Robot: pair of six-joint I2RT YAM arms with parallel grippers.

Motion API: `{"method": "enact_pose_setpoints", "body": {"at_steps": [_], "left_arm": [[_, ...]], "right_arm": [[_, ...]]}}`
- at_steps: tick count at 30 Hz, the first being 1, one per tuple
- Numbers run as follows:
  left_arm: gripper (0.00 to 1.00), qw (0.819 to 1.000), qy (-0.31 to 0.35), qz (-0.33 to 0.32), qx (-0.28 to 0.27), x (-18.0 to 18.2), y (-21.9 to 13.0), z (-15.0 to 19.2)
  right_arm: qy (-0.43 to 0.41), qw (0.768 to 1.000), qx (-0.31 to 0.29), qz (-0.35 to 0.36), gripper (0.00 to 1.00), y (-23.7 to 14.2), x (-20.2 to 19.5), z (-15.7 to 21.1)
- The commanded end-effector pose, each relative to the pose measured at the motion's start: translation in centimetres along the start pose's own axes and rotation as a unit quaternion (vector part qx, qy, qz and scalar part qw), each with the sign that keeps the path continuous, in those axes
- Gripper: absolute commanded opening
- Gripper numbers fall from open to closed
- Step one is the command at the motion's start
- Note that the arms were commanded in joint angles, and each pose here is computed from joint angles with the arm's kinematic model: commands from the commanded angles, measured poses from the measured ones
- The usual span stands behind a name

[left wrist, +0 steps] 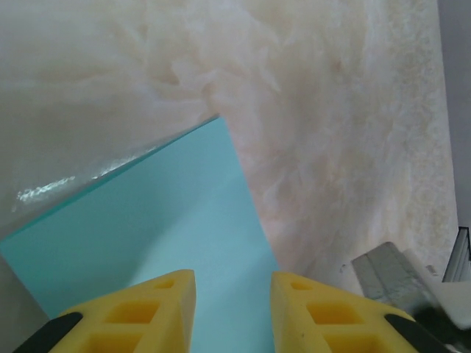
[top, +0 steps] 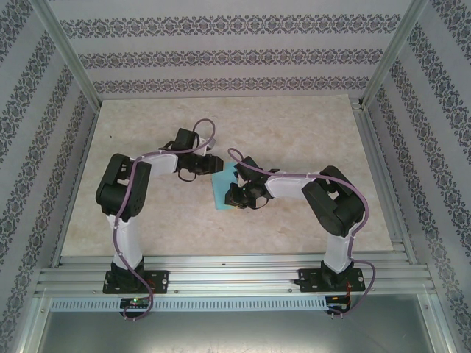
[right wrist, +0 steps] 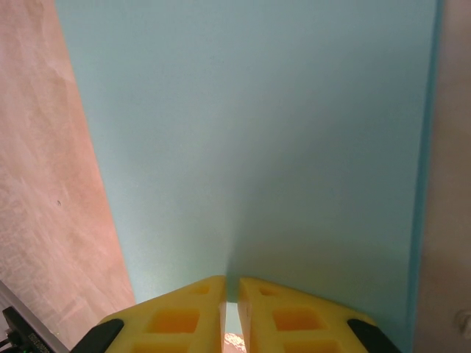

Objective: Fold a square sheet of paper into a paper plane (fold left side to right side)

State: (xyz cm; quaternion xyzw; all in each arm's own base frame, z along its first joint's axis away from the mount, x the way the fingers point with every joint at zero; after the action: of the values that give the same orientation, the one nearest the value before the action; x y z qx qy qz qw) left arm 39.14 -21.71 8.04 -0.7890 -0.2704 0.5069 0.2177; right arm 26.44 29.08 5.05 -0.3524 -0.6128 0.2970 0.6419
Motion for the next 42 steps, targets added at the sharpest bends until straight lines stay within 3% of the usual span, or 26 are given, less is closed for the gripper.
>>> {"method": "enact_pose_setpoints", "body": {"at_steps": [1,13,20,30,42], "left_arm": [[0.33,1.0,-0.005,-0.002,0.001,1.3,0.9,0.4],[0.32,0.998,-0.023,-0.042,0.029,3.8,1.7,3.7],[0.32,0.998,-0.024,-0.047,0.034,4.1,1.6,4.6],[0.31,0.998,-0.032,-0.05,0.035,4.4,1.7,5.0],[0.31,0.997,-0.033,-0.053,0.036,4.5,1.7,5.3]], "right_arm": [[0.022,0.994,0.03,0.1,0.16,1.4,-4.5,2.3],[-0.058,0.995,-0.075,-0.027,0.17,-3.1,2.0,-0.3],[-0.086,0.987,-0.092,-0.099,0.16,-2.2,5.5,-1.8],[-0.119,0.983,-0.07,-0.117,0.15,1.1,7.3,-1.6],[-0.102,0.994,-0.027,-0.032,0.15,3.7,4.1,-0.1]]}}
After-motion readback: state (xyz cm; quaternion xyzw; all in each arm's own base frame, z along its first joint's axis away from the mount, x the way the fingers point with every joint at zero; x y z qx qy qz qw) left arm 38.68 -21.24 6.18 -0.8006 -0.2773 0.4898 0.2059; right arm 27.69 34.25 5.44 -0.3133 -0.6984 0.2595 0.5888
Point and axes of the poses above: each hand's point on the last joint's axis, 136 mm out from that joint toward the fingers, its own y axis out along the fingers, its own x axis along the line the jaws close on, z = x × y, the point moved 5 cm from there along -y, back along the fingers, and after that the axes turned 5 degrees about y, right-handed, at the moved point
